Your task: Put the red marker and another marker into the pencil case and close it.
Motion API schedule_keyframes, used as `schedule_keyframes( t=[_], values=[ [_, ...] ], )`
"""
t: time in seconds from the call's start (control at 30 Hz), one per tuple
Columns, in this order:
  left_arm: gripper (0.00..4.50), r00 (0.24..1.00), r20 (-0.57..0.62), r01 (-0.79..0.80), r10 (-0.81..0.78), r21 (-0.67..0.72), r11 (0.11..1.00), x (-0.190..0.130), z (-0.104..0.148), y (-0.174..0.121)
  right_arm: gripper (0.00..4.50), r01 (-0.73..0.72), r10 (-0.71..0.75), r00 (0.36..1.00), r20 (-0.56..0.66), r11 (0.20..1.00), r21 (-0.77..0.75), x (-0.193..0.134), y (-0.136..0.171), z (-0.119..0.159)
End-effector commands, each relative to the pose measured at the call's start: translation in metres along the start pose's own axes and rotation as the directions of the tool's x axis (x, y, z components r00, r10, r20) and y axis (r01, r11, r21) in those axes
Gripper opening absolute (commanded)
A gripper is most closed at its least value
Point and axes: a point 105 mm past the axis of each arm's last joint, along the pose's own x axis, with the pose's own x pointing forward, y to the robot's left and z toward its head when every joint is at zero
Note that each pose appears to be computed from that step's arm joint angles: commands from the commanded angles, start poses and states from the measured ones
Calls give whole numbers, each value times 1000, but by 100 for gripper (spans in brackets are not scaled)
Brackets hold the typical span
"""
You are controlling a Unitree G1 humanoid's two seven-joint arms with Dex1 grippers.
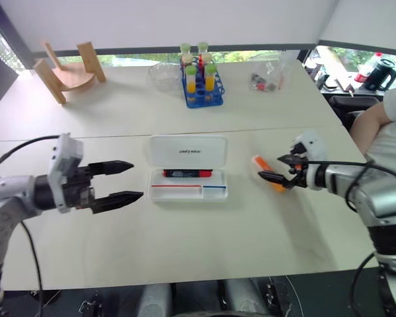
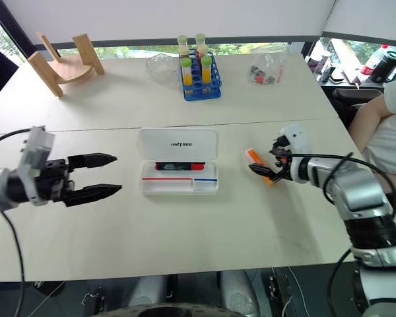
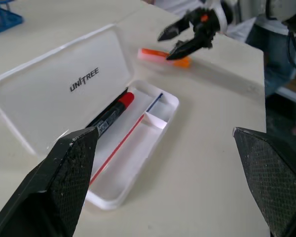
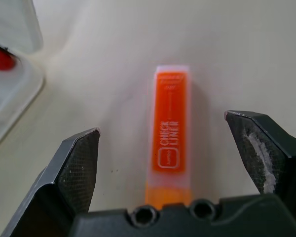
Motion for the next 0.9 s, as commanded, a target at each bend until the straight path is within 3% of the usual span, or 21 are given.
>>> schedule_keyframes(
  t=[0.03,0.13,0.33,0.43,0.57,0.63,0.7,0.77,0.9],
  values=[
    [447,999,31,-15,14,43,999,-1,11,-11,450,12,-12,1000,-17,999,-32,7,-8,1],
    [450,999,40,-33,32,42,999,-2,12,-13,364,18,-19,999,-31,999,-36,12,-11,1],
    [450,997,33,-68,66,60,996,-4,13,-12,79,-14,13,1000,-10,999,-48,7,-8,17],
    [450,997,38,-72,69,63,995,-4,16,-10,81,-59,64,997,39,992,-108,1,1,35],
    [450,997,31,-75,73,63,995,-10,19,-9,81,-206,238,962,134,955,-215,-16,33,75],
    [450,997,24,-79,78,64,995,-14,21,-7,81,-347,407,905,125,875,-337,-26,67,94],
    [450,997,7,-78,78,65,995,-16,21,-5,81,-507,595,800,80,742,-439,-30,111,105],
    [450,997,-8,-74,74,68,995,-17,20,-4,81,-582,677,734,52,667,-464,-28,135,108],
    [450,998,-19,-61,63,75,995,-18,22,-7,81,-647,762,647,-17,538,-541,12,187,102]
  ],
)
